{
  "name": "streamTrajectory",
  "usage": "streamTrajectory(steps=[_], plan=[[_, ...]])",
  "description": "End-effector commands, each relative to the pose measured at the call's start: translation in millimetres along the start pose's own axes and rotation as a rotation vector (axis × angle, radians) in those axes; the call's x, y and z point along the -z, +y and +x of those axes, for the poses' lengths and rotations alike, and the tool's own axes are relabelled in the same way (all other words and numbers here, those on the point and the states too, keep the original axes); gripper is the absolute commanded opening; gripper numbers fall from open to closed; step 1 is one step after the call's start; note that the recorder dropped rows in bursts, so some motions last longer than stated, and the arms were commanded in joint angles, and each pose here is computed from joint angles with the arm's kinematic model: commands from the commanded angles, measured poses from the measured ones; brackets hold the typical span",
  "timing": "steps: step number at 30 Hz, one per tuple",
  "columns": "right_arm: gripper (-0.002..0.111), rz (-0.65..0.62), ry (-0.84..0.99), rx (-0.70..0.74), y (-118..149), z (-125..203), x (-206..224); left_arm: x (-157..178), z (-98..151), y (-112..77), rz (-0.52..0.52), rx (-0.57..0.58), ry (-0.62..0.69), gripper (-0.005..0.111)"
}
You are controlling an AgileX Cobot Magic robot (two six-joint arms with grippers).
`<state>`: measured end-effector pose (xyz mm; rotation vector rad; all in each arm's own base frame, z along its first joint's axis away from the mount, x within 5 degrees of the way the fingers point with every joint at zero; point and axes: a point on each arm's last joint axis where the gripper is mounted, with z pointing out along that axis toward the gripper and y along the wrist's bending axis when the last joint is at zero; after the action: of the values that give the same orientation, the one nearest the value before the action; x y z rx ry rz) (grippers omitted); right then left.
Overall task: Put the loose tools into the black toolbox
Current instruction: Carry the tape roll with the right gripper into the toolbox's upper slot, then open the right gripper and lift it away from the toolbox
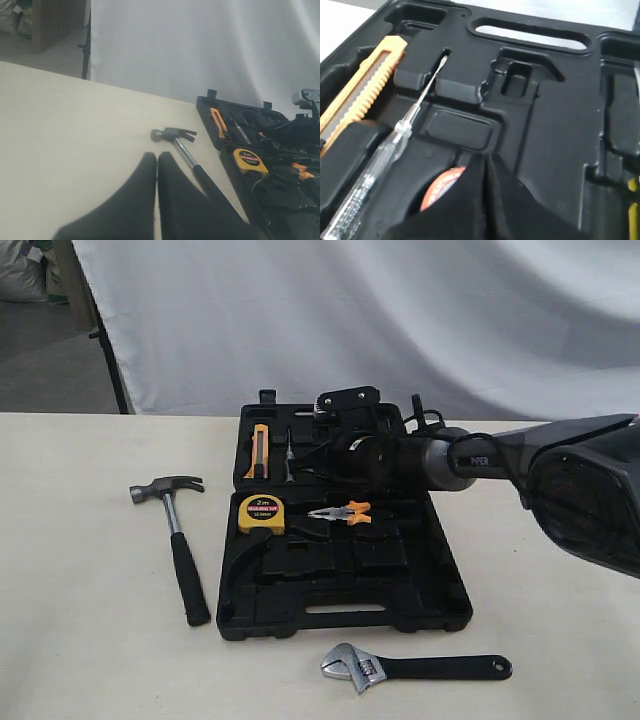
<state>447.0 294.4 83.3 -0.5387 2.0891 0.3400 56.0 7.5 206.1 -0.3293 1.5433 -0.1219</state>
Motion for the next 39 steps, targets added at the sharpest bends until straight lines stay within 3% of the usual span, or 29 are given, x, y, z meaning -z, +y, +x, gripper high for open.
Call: streamTrajectory(steps=[1, 11, 19, 23, 33, 39], plan=[[0.001, -0.038, 0.094, -0.002, 3, 8, -3, 0, -2, 0.9, -0.021, 0.000, -0.020, 0.001], [0.001, -0.083, 0.122, 0.000, -7, -43, 38, 0, -2, 0.9, -0.021, 0.000, -0.020, 0.001], [0.001, -0.123, 0.184, -0.036, -37, -99, 105, 0, -2, 0.9, -0.021, 0.000, -0.020, 0.001], [0.001, -0.142, 0.199, -0.023, -39, -115, 140, 0, -2, 0.9, -0.021, 0.000, -0.020, 0.001], [0.001, -0.138, 0.213, -0.009, -34, -106, 213, 0, -2, 0.9, -0.021, 0.000, -0.020, 0.001], [0.001, -0.189, 0.257, 0.061, -11, -80, 256, 0, -2, 0.9, -0.021, 0.000, -0.020, 0.001]])
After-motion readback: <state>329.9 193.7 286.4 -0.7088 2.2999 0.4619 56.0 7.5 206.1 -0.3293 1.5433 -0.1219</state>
